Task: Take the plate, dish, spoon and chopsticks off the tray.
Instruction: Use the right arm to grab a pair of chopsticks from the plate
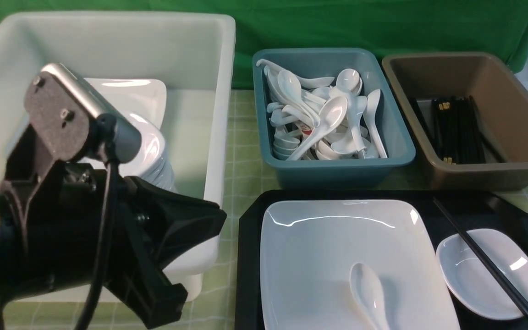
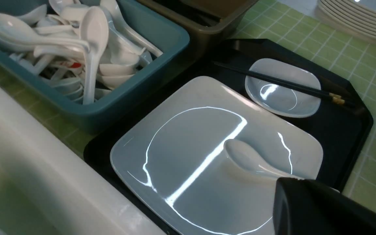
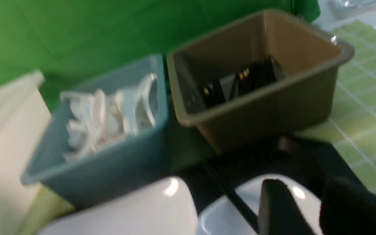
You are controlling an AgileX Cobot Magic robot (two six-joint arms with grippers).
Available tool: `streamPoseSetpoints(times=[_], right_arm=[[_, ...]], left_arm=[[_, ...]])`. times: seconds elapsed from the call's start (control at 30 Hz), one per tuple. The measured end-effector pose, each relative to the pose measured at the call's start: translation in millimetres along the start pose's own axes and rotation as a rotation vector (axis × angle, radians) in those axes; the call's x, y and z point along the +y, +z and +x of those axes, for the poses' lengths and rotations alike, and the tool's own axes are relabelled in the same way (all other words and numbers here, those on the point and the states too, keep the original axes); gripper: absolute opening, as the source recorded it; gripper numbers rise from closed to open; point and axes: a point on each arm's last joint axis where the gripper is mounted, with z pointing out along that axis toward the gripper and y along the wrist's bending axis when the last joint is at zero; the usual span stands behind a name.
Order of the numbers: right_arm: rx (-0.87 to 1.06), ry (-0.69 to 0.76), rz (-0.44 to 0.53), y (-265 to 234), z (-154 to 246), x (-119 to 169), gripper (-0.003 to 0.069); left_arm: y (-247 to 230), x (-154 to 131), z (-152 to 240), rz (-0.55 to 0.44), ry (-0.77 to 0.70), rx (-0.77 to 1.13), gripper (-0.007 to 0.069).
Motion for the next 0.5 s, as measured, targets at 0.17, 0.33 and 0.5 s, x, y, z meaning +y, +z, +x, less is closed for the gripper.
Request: streamPoseSetpoints(times=[0.17,0.33,0.5], right_arm=[[-0.11,0.049,-0.03,-0.6,-10.1,2.5,0.0237],[-0.09,0.067,-0.053,-0.4,-11.1,4.8,0.0262],[0.156,-0.07,-0.092,8.8,-39.3,29.9,0.0395]], left_arm=[[-4.8,-1.0,-1.4,-0.003,0.017,-0.019,0.0021],[-4.8,-0.8,-1.5,-0.007,0.024,-0.02,0.0021],[-4.6,1.1,-0.9,-0.027,0.063,-0.013,0.0021]])
